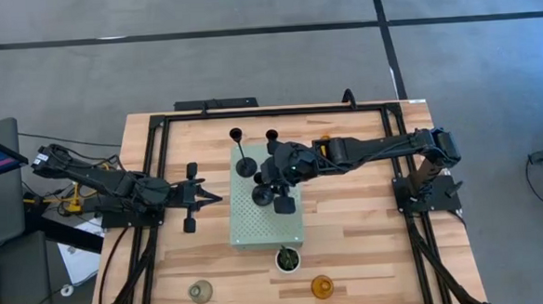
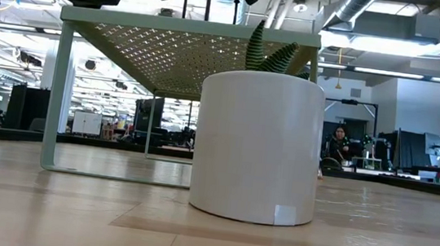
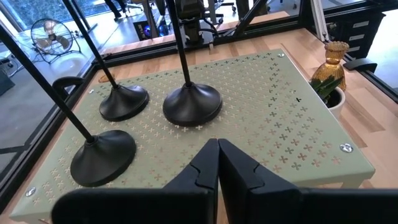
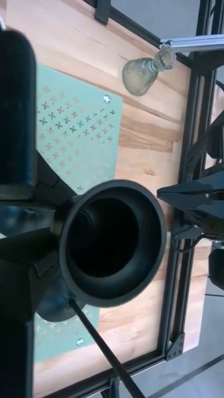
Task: Pick & Place candle stick holders
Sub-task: Put the black candle holder on the shelf
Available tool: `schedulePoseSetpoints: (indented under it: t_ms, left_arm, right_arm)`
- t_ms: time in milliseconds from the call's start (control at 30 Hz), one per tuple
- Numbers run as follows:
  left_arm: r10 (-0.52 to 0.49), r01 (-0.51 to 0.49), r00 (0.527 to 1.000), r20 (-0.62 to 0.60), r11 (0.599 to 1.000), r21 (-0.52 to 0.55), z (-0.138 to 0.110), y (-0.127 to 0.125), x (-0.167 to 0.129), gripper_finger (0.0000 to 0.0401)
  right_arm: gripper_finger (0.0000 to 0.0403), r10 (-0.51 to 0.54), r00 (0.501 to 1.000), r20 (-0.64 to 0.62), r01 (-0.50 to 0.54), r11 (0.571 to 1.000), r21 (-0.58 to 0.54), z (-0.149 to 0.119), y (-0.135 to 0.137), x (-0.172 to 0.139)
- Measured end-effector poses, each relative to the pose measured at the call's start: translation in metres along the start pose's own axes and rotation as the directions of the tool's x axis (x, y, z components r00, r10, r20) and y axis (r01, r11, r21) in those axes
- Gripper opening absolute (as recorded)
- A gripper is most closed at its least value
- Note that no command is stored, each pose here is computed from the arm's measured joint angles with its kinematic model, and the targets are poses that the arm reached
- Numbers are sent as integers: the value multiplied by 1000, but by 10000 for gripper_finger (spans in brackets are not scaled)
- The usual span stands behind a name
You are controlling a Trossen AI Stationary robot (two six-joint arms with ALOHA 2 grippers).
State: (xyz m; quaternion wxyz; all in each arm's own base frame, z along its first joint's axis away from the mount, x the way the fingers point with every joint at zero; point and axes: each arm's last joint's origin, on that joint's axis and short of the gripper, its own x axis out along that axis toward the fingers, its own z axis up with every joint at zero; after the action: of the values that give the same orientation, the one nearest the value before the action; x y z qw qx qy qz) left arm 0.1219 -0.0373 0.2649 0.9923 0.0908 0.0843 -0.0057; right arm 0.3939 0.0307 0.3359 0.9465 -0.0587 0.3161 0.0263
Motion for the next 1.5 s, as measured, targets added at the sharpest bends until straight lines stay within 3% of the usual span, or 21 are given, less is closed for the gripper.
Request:
schedulePoseSetpoints:
  t_ms: [533,1167,1500]
  left_arm:
    - [0,0,1000,0,1000,0,0,0,0,7]
    - [0,0,1000,1,1000,-1,0,0,0,9]
    - [0,0,1000,1,1000,-1,0,0,0,10]
  right_arm:
    - [74,-4,999,40,5,1000,-22,4,-1,0]
    - [177,-7,999,36,8,1000,-20,3,-2,0]
    - [199,-4,999,32,5,1000,-26,3,1,0]
